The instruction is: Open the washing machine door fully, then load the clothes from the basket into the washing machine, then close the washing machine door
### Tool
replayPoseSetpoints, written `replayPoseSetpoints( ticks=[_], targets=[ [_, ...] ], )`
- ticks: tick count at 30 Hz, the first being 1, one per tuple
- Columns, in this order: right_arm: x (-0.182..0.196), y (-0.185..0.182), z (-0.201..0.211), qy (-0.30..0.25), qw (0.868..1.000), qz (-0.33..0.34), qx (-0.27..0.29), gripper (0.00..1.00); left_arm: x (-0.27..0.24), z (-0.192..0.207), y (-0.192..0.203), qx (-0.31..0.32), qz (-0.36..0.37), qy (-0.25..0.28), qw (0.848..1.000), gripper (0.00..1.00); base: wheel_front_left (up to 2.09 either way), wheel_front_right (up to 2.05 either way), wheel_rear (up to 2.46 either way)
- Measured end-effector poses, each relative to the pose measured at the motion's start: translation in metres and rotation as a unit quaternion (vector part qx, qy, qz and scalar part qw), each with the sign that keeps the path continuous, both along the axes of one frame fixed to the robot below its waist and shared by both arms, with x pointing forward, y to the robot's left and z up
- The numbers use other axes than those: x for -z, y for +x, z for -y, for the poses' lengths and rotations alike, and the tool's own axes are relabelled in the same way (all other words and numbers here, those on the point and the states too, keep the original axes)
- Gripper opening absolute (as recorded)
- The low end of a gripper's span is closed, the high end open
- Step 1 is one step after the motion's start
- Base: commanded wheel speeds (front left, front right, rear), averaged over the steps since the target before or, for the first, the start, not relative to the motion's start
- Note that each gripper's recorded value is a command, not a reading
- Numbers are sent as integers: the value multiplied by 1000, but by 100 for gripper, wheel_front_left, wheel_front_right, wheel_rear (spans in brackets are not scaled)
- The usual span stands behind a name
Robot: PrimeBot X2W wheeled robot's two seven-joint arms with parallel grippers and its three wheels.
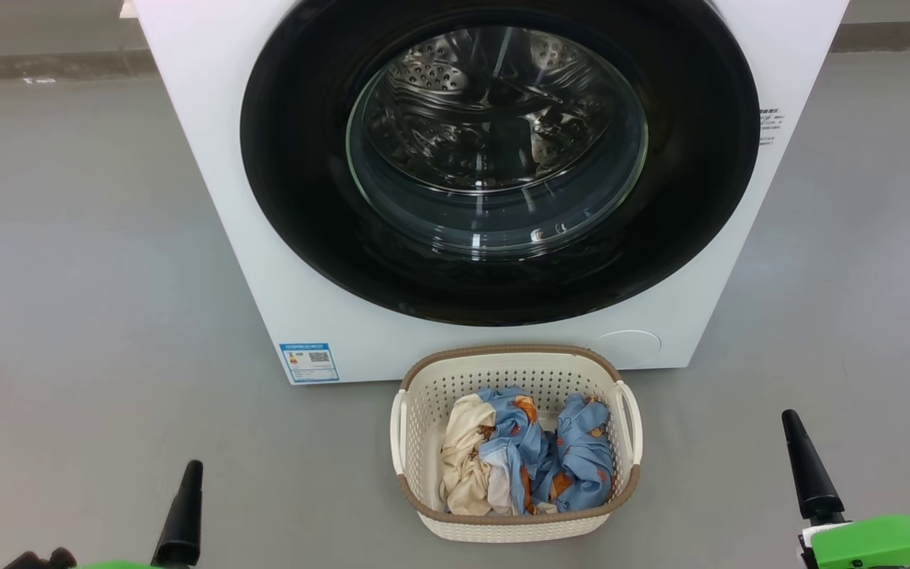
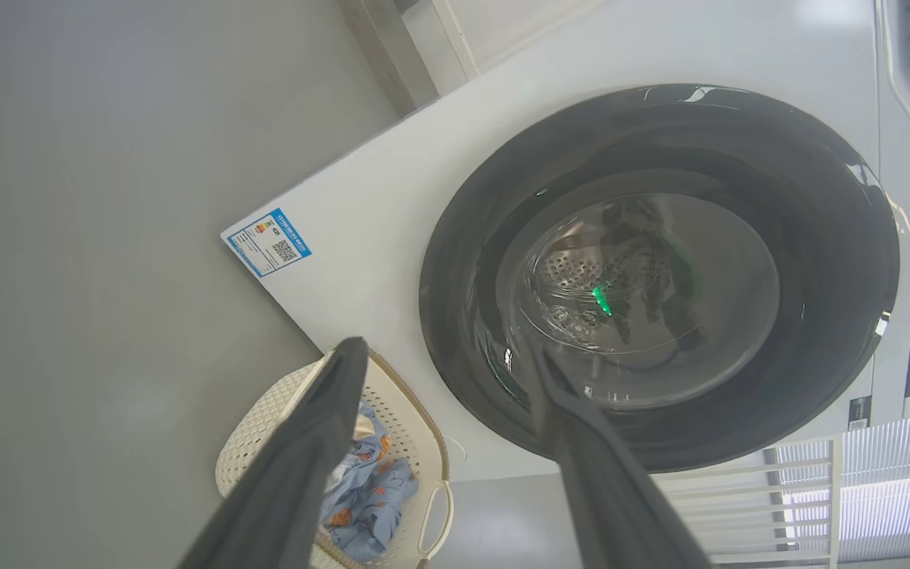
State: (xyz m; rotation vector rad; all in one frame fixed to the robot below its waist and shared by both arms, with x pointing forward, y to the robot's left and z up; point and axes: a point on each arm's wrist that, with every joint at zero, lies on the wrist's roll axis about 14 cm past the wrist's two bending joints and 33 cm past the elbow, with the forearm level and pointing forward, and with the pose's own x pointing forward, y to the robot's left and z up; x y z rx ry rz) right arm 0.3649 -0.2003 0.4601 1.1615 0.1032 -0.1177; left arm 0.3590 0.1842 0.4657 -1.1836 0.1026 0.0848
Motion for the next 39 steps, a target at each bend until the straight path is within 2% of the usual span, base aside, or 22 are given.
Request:
replayPoseSetpoints(
  ticks=[16,30,39],
  targets=[
    [-1,1,-5,-117,993,2,-25,100,-4,-1,0,10,9,115,993,100,0,0,0],
    [5,0,-12,-186,981,-2,-51,100,-14,3,2,17,30,185,982,100,0,0,0],
    [4,0,-15,-228,972,4,-60,100,-20,6,3,26,44,238,970,100,0,0,0]
  ],
)
